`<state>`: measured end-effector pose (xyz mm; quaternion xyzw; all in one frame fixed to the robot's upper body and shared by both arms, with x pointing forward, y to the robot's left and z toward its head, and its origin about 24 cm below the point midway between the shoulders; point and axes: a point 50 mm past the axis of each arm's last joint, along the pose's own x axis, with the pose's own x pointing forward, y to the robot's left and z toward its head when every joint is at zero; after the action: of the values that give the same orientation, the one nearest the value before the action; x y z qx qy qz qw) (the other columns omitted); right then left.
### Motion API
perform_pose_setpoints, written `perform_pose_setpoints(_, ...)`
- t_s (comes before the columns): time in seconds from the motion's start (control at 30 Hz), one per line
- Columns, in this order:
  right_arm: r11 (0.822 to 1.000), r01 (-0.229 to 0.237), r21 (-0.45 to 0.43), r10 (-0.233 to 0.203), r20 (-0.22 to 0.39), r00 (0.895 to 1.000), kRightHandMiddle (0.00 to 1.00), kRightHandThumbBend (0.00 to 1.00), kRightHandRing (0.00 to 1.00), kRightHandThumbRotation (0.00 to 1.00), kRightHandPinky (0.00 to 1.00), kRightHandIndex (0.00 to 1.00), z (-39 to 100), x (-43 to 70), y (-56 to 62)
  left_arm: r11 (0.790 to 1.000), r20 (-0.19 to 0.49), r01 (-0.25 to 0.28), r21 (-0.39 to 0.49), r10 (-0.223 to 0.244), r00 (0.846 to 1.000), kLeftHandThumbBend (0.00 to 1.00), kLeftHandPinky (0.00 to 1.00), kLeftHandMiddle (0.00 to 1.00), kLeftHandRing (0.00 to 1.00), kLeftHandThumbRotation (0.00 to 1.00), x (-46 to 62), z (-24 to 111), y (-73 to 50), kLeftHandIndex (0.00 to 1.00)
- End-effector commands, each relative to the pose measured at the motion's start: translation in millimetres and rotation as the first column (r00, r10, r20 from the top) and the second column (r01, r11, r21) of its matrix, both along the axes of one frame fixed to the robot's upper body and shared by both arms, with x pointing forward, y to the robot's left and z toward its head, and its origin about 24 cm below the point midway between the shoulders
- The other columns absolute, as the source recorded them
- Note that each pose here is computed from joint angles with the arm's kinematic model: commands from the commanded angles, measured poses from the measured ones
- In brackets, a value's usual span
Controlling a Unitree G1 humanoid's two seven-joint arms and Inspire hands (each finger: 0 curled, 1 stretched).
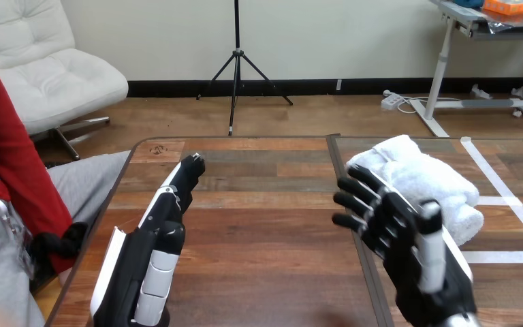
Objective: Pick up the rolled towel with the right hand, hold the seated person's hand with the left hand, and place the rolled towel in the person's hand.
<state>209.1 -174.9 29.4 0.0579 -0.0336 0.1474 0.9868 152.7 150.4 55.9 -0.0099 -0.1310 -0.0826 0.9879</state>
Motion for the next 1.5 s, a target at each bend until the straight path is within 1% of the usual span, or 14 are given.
perform_pose_setpoints(0.0, 0.996, -0.033, -0.086, 0.043, 0.124, 0.991, 0.9, 1.0, 0.92, 1.0, 0.86, 0.91, 32.9, 50.7, 1.2, 1.0, 0.103, 0.023, -0.02, -0.021, 0.994, 0.81, 1.0, 0.94, 0.98, 1.0, 15.3, 17.7, -5.6, 0.91)
perform_pose_setpoints(0.17, 0.991, -0.034, -0.132, 0.051, 0.131, 0.99, 0.92, 1.0, 0.93, 1.0, 0.88, 0.93, 37.3, 66.5, 0.0, 1.0, 0.104, 0.022, -0.022, -0.019, 0.994, 0.81, 1.0, 0.94, 0.98, 1.0, 15.7, 18.0, -6.0, 0.91)
perform_pose_setpoints(0.2, 0.989, -0.029, -0.147, 0.049, 0.134, 0.99, 0.93, 1.0, 0.93, 1.0, 0.88, 0.93, 38.8, 71.4, -0.6, 1.0, 0.103, 0.021, -0.022, -0.018, 0.994, 0.81, 1.0, 0.94, 0.98, 1.0, 15.7, 18.1, -5.9, 0.91)
perform_pose_setpoints(0.4, 0.98, -0.005, -0.2, 0.035, 0.146, 0.989, 0.93, 1.0, 0.92, 1.0, 0.88, 0.93, 45.1, 91.1, -3.8, 1.0, 0.105, 0.015, -0.021, -0.013, 0.994, 0.82, 1.0, 0.93, 0.97, 1.0, 16.0, 17.9, -5.6, 0.91)
perform_pose_setpoints(0.5, 0.975, 0.008, -0.224, 0.026, 0.15, 0.988, 0.92, 1.0, 0.92, 1.0, 0.86, 0.93, 49.0, 100.0, -5.7, 1.0, 0.107, 0.013, -0.017, -0.011, 0.994, 0.82, 1.0, 0.93, 0.97, 1.0, 16.1, 17.9, -5.2, 0.91)
perform_pose_setpoints(0.67, 0.969, 0.024, -0.247, 0.017, 0.164, 0.986, 0.93, 1.0, 0.91, 1.0, 0.85, 0.93, 55.4, 112.2, -8.8, 1.0, 0.112, 0.006, -0.016, -0.004, 0.994, 0.83, 1.0, 0.92, 0.96, 1.0, 16.2, 18.0, -4.7, 0.9)
perform_pose_setpoints(0.8, 0.962, 0.052, -0.269, -0.003, 0.179, 0.984, 0.93, 1.0, 0.92, 1.0, 0.84, 0.93, 61.9, 123.2, -12.0, 1.0, 0.11, 0.002, -0.02, 0.0, 0.994, 0.83, 0.99, 0.92, 0.95, 1.0, 15.8, 18.1, -4.2, 0.9)
perform_pose_setpoints(1.0, 0.951, 0.086, -0.297, -0.025, 0.202, 0.979, 0.92, 1.0, 0.91, 1.0, 0.82, 0.93, 70.9, 136.1, -17.3, 1.0, 0.109, 0.002, -0.018, 0.0, 0.994, 0.83, 0.99, 0.91, 0.95, 1.0, 15.8, 18.2, -3.6, 0.9)
perform_pose_setpoints(1.07, 0.948, 0.091, -0.306, -0.028, 0.206, 0.978, 0.92, 1.0, 0.91, 1.0, 0.83, 0.93, 73.3, 139.1, -18.7, 1.0, 0.109, 0.0, -0.018, 0.002, 0.994, 0.84, 0.99, 0.92, 0.95, 1.0, 15.9, 18.4, -3.5, 0.9)
perform_pose_setpoints(1.17, 0.943, 0.104, -0.317, -0.031, 0.227, 0.973, 0.93, 1.0, 0.92, 1.0, 0.84, 0.94, 78.9, 143.9, -21.4, 1.0, 0.112, 0.001, -0.021, 0.001, 0.994, 0.84, 0.99, 0.92, 0.95, 1.0, 16.1, 18.5, -3.4, 0.9)
perform_pose_setpoints(1.23, 0.928, 0.15, -0.341, -0.057, 0.268, 0.962, 0.93, 1.0, 0.93, 1.0, 0.85, 0.95, 91.8, 153.4, -26.4, 1.0, 0.114, 0.0, -0.021, 0.003, 0.994, 0.84, 0.99, 0.92, 0.95, 1.0, 16.1, 18.6, -3.0, 0.9)
perform_pose_setpoints(1.3, 0.922, 0.173, -0.347, -0.069, 0.291, 0.954, 0.94, 1.0, 0.93, 1.0, 0.86, 0.95, 99.7, 158.5, -29.3, 1.0, 0.115, -0.003, -0.019, 0.005, 0.993, 0.84, 0.99, 0.92, 0.95, 1.0, 16.0, 18.7, -2.8, 0.9)
perform_pose_setpoints(1.37, 0.921, 0.177, -0.346, -0.072, 0.297, 0.952, 0.94, 1.0, 0.94, 1.0, 0.87, 0.95, 102.5, 160.7, -30.5, 1.0, 0.115, -0.005, -0.017, 0.007, 0.993, 0.84, 0.99, 0.92, 0.95, 1.0, 16.2, 18.6, -2.8, 0.9)
perform_pose_setpoints(1.47, 0.904, 0.215, -0.368, -0.091, 0.326, 0.941, 0.94, 1.0, 0.94, 1.0, 0.88, 0.95, 108.6, 164.3, -32.7, 1.0, 0.114, -0.006, -0.018, 0.008, 0.993, 0.85, 0.99, 0.92, 0.95, 1.0, 16.5, 18.5, -2.8, 0.9)
